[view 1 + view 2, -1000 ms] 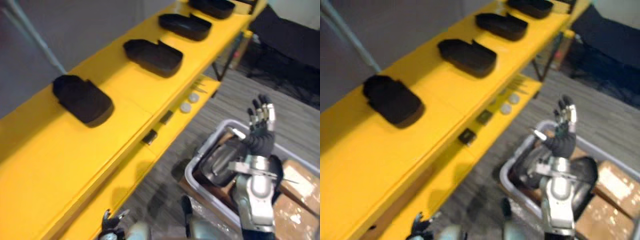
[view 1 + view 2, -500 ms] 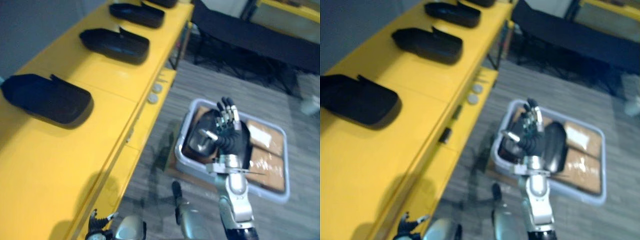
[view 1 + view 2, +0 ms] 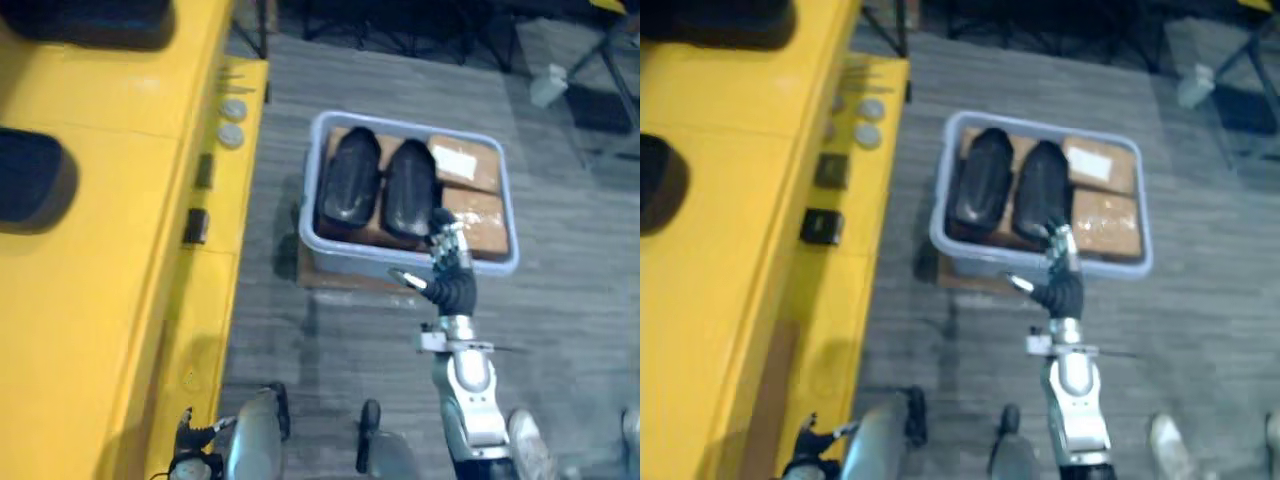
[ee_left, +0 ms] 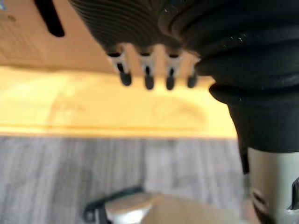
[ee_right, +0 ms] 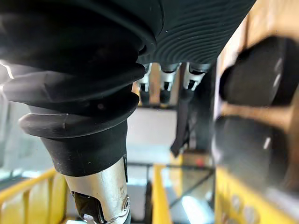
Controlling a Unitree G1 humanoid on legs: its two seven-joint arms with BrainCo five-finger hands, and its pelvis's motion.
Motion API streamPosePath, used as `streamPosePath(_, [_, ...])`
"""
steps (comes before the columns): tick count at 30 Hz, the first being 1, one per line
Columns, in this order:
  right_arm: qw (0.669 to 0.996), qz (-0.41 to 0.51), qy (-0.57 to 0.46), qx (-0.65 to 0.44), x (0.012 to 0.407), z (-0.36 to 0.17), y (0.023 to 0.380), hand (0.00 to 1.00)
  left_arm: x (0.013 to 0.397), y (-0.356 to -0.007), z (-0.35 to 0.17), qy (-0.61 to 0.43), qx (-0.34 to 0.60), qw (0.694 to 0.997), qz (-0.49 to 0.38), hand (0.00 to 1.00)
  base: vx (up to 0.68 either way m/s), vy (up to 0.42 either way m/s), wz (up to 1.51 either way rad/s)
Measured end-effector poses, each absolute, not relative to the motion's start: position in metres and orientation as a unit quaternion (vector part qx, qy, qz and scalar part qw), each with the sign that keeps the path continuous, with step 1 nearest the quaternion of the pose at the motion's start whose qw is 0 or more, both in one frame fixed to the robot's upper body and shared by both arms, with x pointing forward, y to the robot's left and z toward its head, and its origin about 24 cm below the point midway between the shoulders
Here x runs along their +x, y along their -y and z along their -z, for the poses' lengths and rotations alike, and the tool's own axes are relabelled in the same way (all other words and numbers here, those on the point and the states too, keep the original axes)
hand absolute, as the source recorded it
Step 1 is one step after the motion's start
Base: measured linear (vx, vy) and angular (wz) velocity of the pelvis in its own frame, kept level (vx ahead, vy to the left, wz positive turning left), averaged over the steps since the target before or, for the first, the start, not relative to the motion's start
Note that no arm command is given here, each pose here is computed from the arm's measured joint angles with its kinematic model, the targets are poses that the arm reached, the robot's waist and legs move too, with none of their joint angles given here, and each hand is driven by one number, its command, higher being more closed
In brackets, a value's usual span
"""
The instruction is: Walk over and take plastic housings, then place them on the shelf
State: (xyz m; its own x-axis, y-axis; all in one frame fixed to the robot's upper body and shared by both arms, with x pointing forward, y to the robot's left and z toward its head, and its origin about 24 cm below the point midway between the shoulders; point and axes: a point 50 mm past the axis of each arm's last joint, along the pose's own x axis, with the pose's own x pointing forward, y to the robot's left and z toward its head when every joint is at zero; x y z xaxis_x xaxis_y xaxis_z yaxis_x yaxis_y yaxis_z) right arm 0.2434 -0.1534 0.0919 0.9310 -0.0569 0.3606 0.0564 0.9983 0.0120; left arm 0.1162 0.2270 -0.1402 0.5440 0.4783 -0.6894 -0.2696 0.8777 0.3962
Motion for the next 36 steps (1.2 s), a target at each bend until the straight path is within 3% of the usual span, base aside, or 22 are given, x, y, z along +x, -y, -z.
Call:
streamPosePath(6, [0.985,0.118,0.125,-0.031,0.234,-0.067,0.183,0.00,0.111,-0.226,0.142,-0.431,0.110,0.864,-0.235,0.00,-0.10,-0.055,-0.30])
streamPosePath(12, [0.982,0.183,0.053,-0.009,0.208,-0.037,0.189,0.00,0.108,-0.229,0.140,-0.429,0.149,0.862,-0.227,0.00,0.04,-0.011,-0.29])
streamPosePath(18, [0.979,0.196,0.063,-0.002,0.212,-0.042,0.191,0.00,0.136,-0.224,0.131,-0.391,0.177,0.881,-0.200,0.00,0.03,-0.035,-0.44])
streamPosePath(23, [0.984,0.175,0.044,-0.011,0.209,-0.037,0.185,0.00,0.131,-0.220,0.133,-0.396,0.150,0.879,-0.218,0.00,0.17,-0.386,0.33])
streamPosePath(27, [0.982,0.185,0.021,-0.014,0.196,-0.029,0.199,0.00,0.117,-0.220,0.138,-0.413,0.090,0.861,-0.283,0.00,0.20,-0.450,1.04])
streamPosePath(36, [0.978,0.208,-0.018,0.014,0.195,-0.011,0.207,0.00,0.066,-0.215,0.155,-0.489,0.059,0.820,-0.290,0.00,0.20,-0.013,0.60])
